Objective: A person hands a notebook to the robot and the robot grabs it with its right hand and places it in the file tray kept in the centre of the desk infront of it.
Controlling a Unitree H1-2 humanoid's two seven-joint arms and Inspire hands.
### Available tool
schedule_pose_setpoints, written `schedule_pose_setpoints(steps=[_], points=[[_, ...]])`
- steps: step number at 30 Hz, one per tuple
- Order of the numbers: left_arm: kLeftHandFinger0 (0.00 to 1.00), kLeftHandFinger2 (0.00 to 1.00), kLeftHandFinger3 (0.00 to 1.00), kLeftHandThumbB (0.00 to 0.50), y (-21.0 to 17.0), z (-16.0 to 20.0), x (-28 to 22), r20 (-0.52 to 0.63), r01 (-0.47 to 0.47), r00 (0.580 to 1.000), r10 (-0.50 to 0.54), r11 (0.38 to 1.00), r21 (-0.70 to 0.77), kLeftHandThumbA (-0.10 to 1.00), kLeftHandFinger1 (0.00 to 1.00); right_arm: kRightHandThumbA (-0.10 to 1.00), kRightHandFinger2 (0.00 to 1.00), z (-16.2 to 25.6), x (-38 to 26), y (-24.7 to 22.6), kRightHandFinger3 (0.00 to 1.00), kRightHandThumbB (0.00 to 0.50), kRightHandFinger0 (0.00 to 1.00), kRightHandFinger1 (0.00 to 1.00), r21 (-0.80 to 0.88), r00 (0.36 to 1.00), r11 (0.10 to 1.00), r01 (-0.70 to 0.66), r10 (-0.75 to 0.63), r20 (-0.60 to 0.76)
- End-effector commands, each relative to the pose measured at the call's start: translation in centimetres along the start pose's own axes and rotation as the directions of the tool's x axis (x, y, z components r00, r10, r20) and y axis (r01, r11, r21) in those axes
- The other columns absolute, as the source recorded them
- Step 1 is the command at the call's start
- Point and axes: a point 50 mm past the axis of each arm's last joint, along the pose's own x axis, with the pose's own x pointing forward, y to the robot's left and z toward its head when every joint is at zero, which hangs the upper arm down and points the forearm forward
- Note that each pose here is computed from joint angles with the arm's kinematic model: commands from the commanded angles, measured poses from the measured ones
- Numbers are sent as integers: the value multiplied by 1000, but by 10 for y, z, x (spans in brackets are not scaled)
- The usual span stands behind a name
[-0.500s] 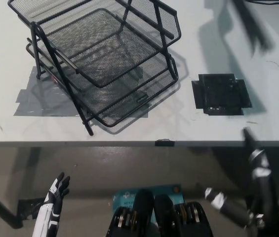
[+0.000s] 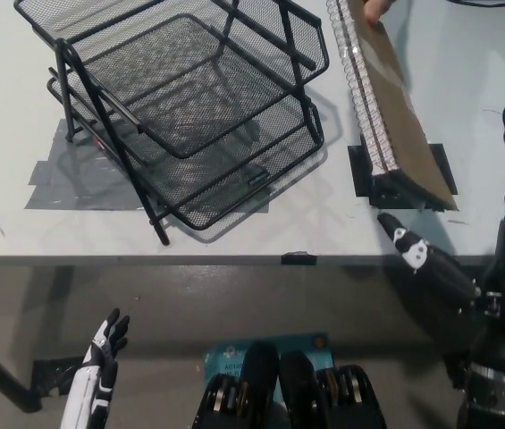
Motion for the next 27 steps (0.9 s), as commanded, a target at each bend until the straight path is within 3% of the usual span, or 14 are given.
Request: schedule_pose_setpoints(steps=[1,11,15,27], points=[[1000,1000,1000,346,5,11,8,81,-16,997,14,1000,18,1000,1000,1000,1000,0,17,7,1000,242,1000,1000,-35,998,998,56,-55,6],[1000,1000,1000,333,5,13,11,90,-13,996,10,999,32,1000,1000,1000,1000,-21,32,31,1000,257,1000,1000,-125,1000,992,-1,-1,-20],[1000,1000,1000,319,5,14,16,101,-11,995,7,999,36,1000,1000,1000,1000,-28,35,41,1000,239,1000,1000,-157,999,987,-36,36,-2],[1000,1000,1000,334,6,16,18,109,-8,994,2,999,54,1000,1000,1000,1000,-65,57,57,1000,240,1000,1000,-282,997,957,-75,72,-21]])
